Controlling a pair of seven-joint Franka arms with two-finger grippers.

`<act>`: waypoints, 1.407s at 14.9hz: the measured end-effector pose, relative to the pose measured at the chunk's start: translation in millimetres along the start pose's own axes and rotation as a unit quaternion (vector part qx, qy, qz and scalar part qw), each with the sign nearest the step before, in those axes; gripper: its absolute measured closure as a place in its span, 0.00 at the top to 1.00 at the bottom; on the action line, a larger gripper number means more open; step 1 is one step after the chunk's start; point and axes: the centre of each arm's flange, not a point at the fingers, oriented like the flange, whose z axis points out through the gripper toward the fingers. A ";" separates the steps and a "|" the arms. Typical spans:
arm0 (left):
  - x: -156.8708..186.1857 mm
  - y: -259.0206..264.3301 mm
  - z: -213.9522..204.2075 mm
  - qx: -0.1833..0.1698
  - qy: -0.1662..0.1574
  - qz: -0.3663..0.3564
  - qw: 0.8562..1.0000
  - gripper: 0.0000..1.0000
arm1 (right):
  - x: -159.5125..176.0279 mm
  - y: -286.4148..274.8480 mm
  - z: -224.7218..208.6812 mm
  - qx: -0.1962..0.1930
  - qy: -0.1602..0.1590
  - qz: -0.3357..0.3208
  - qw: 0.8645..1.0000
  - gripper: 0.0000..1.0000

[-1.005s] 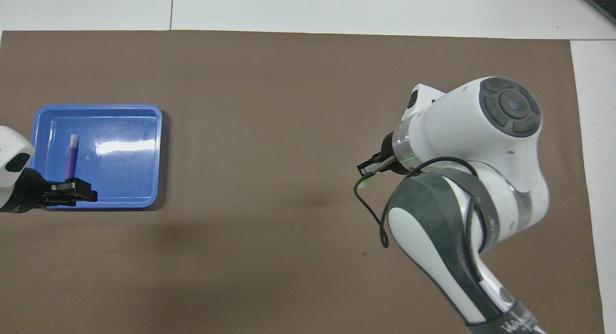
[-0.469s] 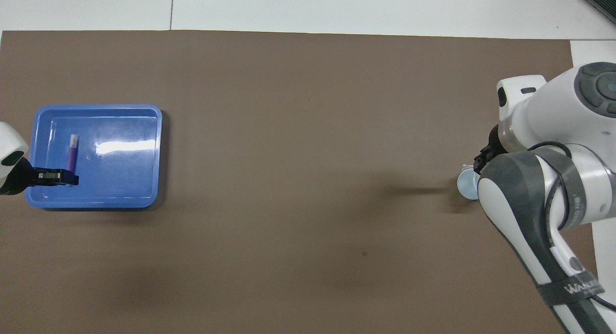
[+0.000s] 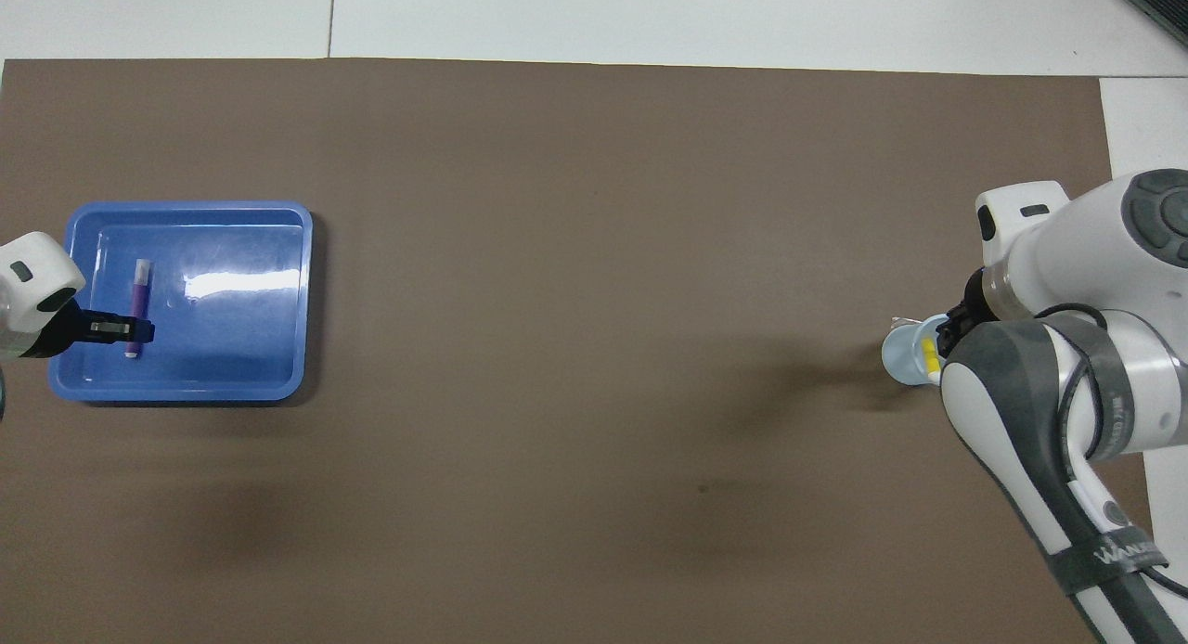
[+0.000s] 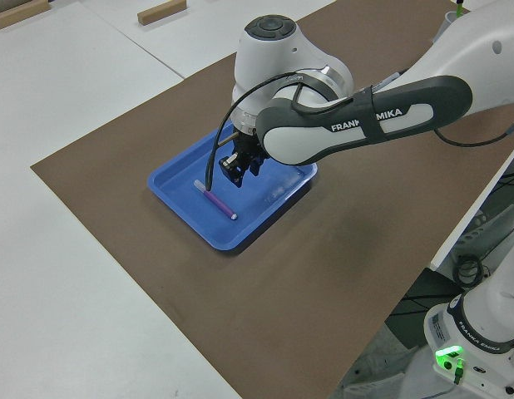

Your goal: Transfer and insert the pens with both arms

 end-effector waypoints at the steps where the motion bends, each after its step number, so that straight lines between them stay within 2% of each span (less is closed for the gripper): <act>1: 1.4 -2.9 6.5 0.001 0.003 0.007 1.000 0.50 | -1.7 -0.8 7.2 -0.004 0.004 0.001 1.000 0.20; 2: 2.3 -7.1 13.0 0.002 0.007 0.012 1.000 0.50 | -3.7 -2.0 15.0 -0.006 0.008 0.001 1.000 0.22; 6: 3.1 -27.2 36.7 0.012 0.011 0.023 1.000 0.50 | -7.9 -6.6 23.2 -0.007 0.008 0.002 1.000 0.59; 11: 8.4 -34.7 56.1 0.020 0.020 0.026 0.999 0.50 | 8.1 -22.5 -8.1 0.012 0.033 0.039 0.999 0.60; 14: 10.5 -35.4 64.9 0.021 0.024 0.026 0.999 0.51 | 29.9 -40.9 -24.3 0.050 0.073 0.090 0.992 0.60; 17: 13.2 -34.7 73.3 0.022 0.031 0.027 0.999 0.50 | 51.1 -60.6 -34.2 0.096 0.106 0.152 0.978 0.60; 18: 14.6 -33.2 72.6 0.022 0.033 0.029 0.999 0.42 | 57.8 -67.1 -38.1 0.111 0.115 0.168 0.973 0.60; 20: 16.0 -33.0 72.6 0.024 0.038 0.030 0.999 0.40 | 69.8 -79.0 -44.8 0.143 0.131 0.208 0.959 0.60; 21: 16.6 -32.4 72.4 0.025 0.039 0.030 0.998 0.29 | 75.3 -83.9 -47.8 0.159 0.141 0.228 0.950 0.59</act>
